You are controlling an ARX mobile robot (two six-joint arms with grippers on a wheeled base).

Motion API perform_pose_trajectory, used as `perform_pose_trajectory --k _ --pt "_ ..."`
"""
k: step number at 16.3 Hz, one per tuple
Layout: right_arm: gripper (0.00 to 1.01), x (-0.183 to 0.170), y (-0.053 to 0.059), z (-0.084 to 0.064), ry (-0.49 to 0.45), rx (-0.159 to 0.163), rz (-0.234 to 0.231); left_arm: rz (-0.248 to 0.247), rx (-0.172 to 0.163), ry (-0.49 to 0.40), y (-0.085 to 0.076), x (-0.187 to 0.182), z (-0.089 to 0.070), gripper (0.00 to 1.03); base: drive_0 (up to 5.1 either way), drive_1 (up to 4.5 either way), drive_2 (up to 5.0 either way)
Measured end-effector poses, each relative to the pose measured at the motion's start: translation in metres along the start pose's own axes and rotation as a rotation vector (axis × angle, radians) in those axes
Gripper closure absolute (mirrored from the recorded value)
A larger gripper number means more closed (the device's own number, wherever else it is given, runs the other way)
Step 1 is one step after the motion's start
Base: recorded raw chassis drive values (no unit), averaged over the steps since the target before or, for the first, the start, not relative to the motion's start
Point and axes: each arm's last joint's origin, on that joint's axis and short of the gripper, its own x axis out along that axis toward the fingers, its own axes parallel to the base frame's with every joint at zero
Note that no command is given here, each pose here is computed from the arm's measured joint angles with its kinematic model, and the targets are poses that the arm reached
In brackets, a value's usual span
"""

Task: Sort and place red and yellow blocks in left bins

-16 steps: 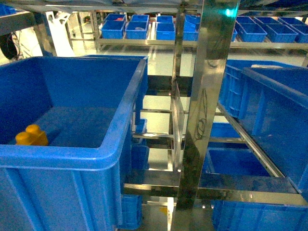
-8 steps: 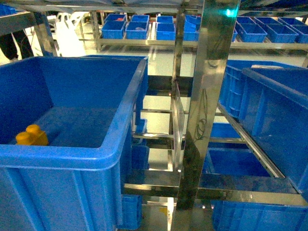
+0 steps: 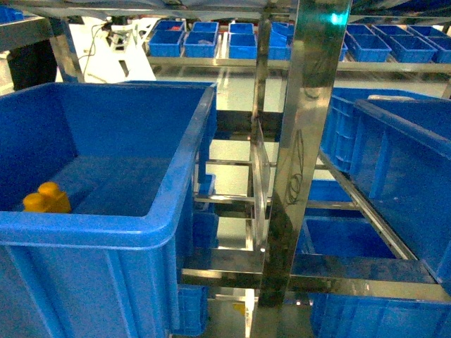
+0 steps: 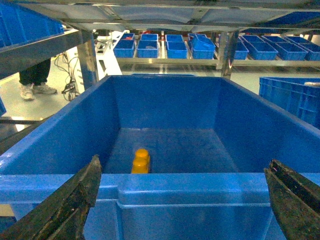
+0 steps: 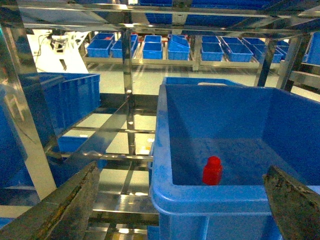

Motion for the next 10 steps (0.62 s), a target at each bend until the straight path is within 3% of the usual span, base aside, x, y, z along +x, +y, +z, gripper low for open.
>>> perform_pose_trajectory --k 10 --pt "0.03 0.0000 0.0000 0.0000 0.000 0.000 0.000 0.000 0.000 0.000 0.0000 0.0000 0.0000 0.05 0.0 0.00 0.0"
